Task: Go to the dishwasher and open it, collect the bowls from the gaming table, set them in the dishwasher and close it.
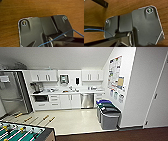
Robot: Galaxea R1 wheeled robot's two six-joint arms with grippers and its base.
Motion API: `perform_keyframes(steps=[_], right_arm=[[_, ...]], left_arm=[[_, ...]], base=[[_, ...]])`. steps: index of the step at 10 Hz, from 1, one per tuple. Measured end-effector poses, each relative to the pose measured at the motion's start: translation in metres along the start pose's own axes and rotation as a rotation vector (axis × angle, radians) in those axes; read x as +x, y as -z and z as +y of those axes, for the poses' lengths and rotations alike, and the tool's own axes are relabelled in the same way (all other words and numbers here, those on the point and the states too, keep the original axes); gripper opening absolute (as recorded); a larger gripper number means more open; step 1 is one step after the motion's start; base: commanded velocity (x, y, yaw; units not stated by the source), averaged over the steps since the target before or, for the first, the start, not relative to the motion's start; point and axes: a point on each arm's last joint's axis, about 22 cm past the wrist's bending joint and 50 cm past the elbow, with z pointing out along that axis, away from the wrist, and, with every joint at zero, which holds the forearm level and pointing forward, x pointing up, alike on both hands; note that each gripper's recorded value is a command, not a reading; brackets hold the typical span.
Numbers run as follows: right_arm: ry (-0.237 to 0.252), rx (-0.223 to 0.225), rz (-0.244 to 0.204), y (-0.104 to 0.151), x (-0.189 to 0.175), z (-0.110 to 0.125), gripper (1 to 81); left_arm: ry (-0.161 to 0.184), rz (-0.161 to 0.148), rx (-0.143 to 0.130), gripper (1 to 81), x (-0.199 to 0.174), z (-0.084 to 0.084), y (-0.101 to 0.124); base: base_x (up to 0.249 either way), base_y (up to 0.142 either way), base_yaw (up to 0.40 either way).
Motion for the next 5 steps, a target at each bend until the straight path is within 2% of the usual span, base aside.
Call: perform_keyframes(steps=[5], right_arm=[[0.001,-0.017,-0.002,0.0006,-0.0008,0.0075,81.1]], left_arm=[[0.000,0.000,0.003,81.1,-0.0002,-0.0021,0.0008]], base=[[0.178,0.000,0.000]])
